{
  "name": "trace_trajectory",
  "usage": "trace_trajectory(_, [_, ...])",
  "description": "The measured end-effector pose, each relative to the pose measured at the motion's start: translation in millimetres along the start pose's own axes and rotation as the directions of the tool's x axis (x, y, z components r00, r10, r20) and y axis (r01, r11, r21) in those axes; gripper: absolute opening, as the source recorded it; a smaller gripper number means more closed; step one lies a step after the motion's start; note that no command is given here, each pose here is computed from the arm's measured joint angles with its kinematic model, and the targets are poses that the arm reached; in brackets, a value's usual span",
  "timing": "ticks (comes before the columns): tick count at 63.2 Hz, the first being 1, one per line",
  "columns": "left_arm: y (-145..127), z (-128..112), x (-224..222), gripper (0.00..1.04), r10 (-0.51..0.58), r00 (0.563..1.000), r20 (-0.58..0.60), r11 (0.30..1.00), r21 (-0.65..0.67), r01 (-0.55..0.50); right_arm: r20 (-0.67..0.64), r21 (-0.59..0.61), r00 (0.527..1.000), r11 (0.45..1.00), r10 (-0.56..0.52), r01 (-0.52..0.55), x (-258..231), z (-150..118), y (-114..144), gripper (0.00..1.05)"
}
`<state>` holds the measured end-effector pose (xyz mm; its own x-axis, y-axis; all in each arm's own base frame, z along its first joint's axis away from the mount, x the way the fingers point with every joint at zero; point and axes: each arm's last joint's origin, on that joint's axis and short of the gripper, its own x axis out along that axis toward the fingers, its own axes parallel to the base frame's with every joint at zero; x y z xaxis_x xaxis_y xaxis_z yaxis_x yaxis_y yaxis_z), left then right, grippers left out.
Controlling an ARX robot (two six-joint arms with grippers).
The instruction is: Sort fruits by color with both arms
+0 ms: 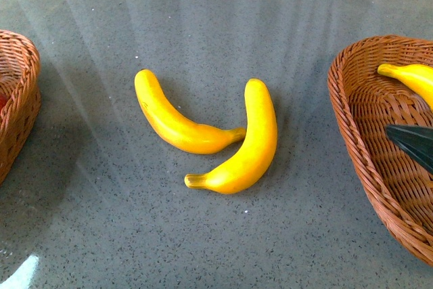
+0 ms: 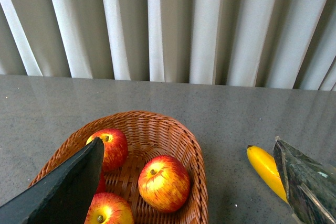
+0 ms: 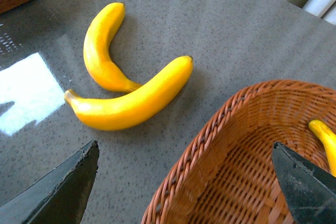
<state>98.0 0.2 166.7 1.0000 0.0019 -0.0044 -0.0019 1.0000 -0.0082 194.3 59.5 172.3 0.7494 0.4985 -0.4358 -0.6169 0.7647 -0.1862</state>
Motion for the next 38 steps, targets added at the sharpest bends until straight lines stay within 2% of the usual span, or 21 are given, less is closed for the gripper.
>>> trace_trajectory(7, [0, 0, 0, 0.96, 0.000, 1.000, 0.000, 1.000, 0.000, 0.000, -0.020, 0.006, 0.998, 0.998, 0.059, -0.059, 33, 11, 3, 0.96])
trace_trajectory(20, [0, 0, 0, 0.96, 0.000, 1.000, 0.000, 1.000, 0.000, 0.000, -0.097, -0.006, 0.980, 0.984, 0.176, -0.177, 90, 25, 27, 0.96])
trace_trajectory(26, [0, 0, 0, 0.96, 0.000, 1.000, 0.000, 1.000, 0.000, 0.000, -0.132, -0.044, 0.967, 0.973, 0.220, -0.228, 123, 27, 45, 0.96])
trace_trajectory(38, [0, 0, 0, 0.96, 0.000, 1.000, 0.000, 1.000, 0.000, 0.000, -0.180, -0.058, 0.948, 0.959, 0.264, -0.278, 156, 27, 62, 0.96])
